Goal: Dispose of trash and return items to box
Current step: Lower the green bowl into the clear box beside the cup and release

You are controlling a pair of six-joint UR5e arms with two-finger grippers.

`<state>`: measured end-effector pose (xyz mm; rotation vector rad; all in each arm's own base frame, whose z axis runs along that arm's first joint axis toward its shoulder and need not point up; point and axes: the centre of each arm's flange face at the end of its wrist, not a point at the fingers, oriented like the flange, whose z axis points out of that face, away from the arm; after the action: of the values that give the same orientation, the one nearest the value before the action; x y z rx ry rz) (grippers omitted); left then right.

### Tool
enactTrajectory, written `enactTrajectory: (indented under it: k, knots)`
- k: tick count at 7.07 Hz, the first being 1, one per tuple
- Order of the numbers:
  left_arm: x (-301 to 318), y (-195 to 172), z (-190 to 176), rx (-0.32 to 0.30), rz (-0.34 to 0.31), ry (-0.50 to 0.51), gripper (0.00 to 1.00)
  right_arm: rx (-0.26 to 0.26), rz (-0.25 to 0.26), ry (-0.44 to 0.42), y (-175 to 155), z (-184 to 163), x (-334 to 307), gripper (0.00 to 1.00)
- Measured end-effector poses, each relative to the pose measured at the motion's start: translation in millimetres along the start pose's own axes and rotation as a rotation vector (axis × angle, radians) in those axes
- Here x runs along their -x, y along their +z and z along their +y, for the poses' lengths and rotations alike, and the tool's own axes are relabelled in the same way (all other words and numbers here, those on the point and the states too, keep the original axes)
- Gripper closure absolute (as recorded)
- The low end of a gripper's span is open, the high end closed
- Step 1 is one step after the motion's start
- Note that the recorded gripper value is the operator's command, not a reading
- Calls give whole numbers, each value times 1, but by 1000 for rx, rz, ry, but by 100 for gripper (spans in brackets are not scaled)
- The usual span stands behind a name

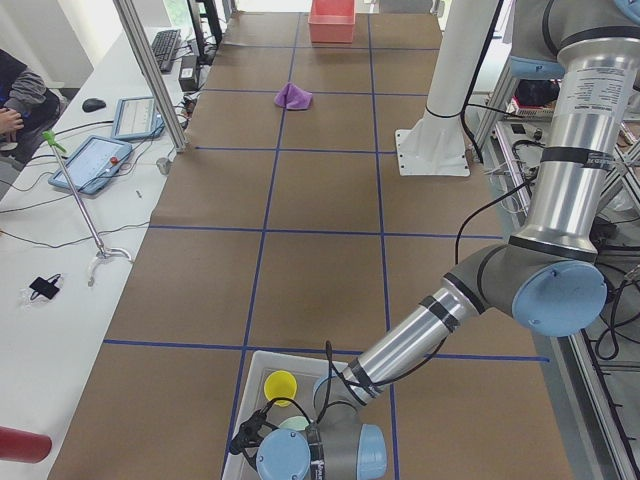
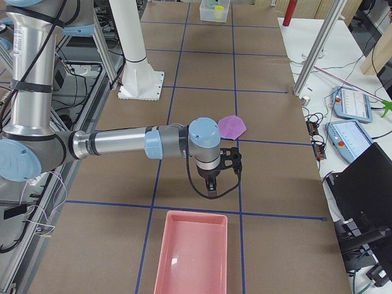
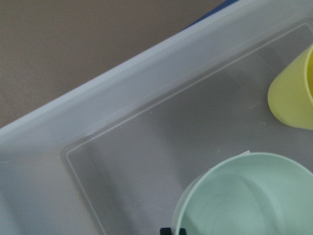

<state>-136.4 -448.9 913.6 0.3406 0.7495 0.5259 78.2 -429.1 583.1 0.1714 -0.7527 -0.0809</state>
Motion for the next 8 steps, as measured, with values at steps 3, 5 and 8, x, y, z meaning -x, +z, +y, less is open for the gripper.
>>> enactTrajectory:
  k: [3, 5, 8]
  knots:
    - [-3, 0, -10, -5, -6, -10, 3, -1, 1, 0, -1, 0, 0, 0]
    - [-4, -30, -54, -60, -6, -50, 3, -4, 1, -1, -2, -1, 2, 0]
    - [-50, -137, -130, -123, -16, -263, 3, -5, -2, 0, -2, -1, 2, 0]
